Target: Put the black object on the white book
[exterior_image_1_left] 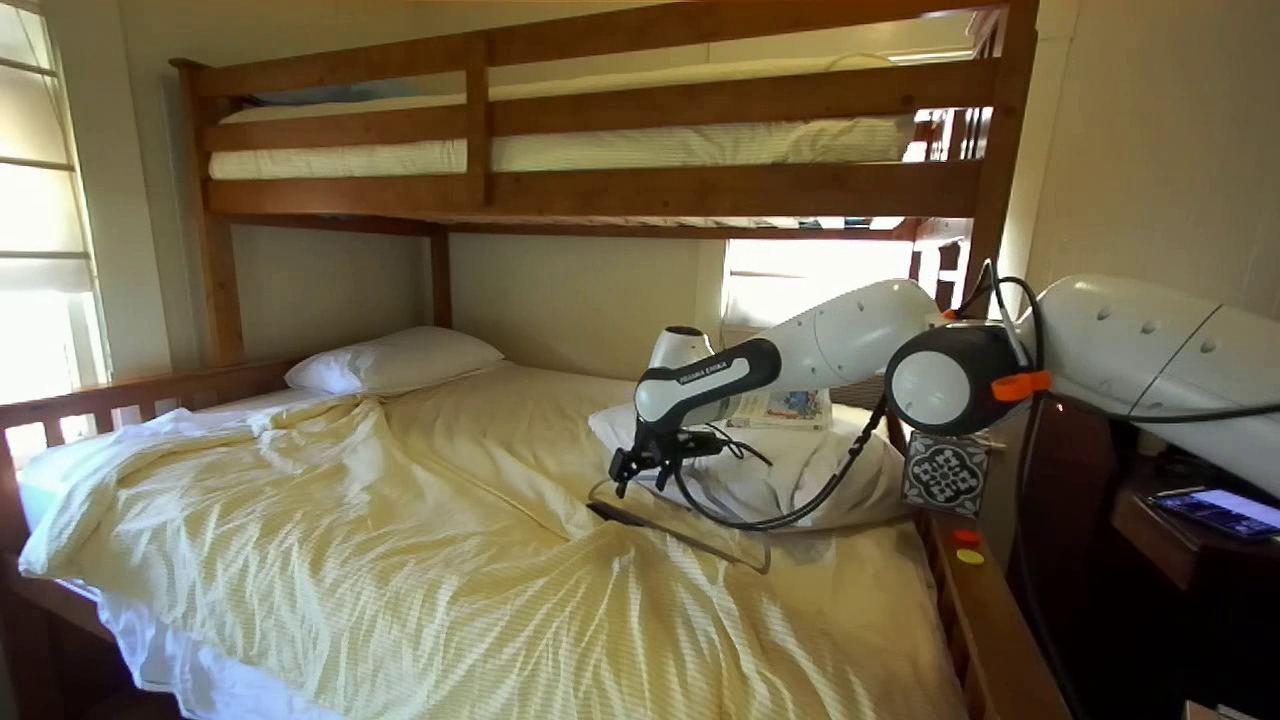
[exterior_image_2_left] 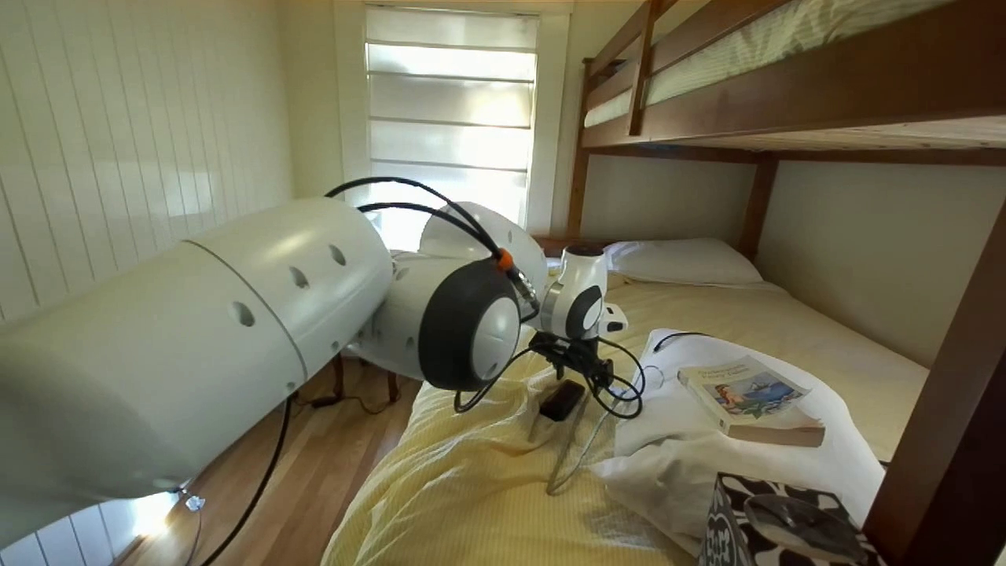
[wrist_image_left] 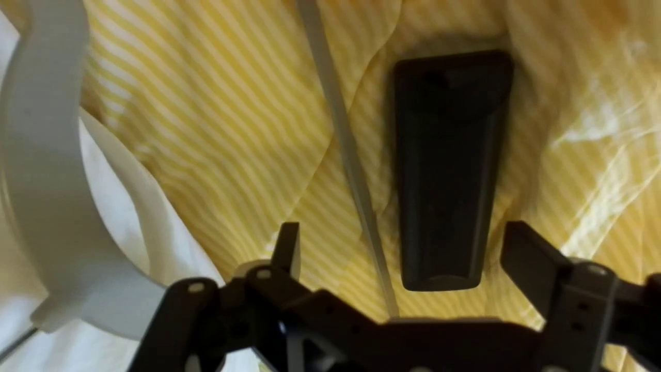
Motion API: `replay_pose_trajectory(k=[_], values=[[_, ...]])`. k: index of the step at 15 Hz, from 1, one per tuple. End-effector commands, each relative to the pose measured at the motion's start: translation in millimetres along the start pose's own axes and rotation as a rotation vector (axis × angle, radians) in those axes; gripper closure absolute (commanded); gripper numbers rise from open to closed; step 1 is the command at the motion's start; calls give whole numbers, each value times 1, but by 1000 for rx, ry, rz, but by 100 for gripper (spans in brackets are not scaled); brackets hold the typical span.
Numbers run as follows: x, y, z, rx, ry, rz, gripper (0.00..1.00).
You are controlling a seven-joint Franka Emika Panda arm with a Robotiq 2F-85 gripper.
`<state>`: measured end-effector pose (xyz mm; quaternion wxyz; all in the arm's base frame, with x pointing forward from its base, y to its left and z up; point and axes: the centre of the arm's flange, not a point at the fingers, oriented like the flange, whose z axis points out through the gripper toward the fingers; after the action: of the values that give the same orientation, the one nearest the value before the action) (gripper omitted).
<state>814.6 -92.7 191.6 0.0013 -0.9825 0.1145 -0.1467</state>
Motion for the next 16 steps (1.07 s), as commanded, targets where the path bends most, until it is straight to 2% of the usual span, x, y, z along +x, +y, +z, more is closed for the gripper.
replay_pose_trajectory(k=[1,4,10,16], values=[[40,-5,31,18,-58,-11,0],[39,-6,44,16,-81,-7,0],[41,-14,52,14,-71,-26,0],[39,-26,61,14,-109,-76,2]])
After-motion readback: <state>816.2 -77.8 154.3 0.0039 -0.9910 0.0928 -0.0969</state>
